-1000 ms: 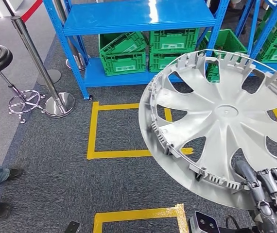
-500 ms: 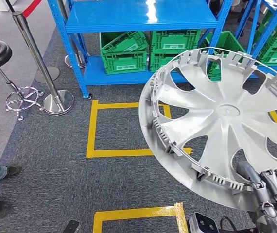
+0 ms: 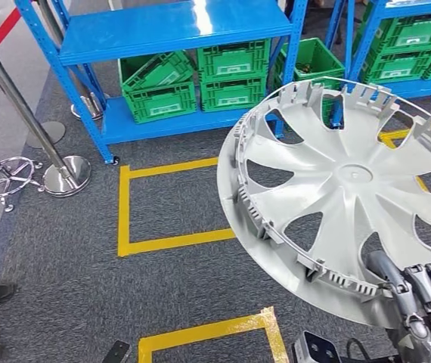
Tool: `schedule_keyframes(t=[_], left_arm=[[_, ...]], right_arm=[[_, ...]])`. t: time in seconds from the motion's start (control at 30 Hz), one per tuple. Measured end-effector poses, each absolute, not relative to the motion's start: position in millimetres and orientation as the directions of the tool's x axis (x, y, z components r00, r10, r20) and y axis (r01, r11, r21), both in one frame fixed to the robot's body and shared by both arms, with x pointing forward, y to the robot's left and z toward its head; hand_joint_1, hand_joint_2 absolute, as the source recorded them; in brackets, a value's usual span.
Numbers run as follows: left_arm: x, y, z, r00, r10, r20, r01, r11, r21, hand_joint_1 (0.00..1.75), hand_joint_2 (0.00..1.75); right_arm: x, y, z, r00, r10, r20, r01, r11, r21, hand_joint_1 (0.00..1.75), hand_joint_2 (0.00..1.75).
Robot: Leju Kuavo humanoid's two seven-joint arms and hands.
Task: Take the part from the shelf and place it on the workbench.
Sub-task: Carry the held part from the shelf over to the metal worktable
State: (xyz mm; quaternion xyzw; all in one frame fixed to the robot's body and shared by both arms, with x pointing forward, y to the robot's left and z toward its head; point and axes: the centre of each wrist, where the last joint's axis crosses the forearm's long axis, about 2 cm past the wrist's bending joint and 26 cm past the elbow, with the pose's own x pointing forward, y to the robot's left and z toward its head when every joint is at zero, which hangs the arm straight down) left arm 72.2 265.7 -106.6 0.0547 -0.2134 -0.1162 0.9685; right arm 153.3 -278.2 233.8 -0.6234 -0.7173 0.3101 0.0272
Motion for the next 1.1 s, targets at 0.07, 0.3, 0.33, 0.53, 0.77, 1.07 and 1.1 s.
schedule_keyframes(t=[0.07,0.3,0.33,0.53,0.77,1.07,1.1], left_arm=[[72,265,-107,0.882,-0.250,0.399,0.204,0.967,0.154,0.00,0.00],[72,269,-107,0.880,-0.262,0.396,0.213,0.963,0.163,0.00,0.00],[72,269,-107,0.880,-0.263,0.396,0.214,0.963,0.164,0.00,0.00],[73,269,-107,0.879,-0.263,0.398,0.215,0.963,0.161,0.00,0.00],[74,269,-107,0.879,-0.264,0.397,0.217,0.963,0.160,0.00,0.00],[76,270,-106,0.875,-0.272,0.401,0.223,0.961,0.165,0.00,0.00],[75,270,-106,0.875,-0.273,0.400,0.224,0.961,0.164,0.00,0.00]], right_arm=[[153,-278,234,-0.221,0.911,-0.347,0.877,0.030,-0.479,1.75,1.75],[153,-278,235,-0.221,0.909,-0.353,0.880,0.030,-0.474,1.75,1.75],[153,-279,235,-0.220,0.908,-0.355,0.881,0.029,-0.472,1.75,1.75],[152,-279,238,-0.216,0.905,-0.366,0.887,0.026,-0.461,1.75,1.75],[150,-282,240,-0.210,0.902,-0.378,0.890,0.016,-0.456,1.75,1.75],[143,-287,244,-0.176,0.909,-0.378,0.895,-0.013,-0.447,1.75,1.75],[142,-288,244,-0.173,0.909,-0.378,0.894,-0.015,-0.447,1.75,1.75]])
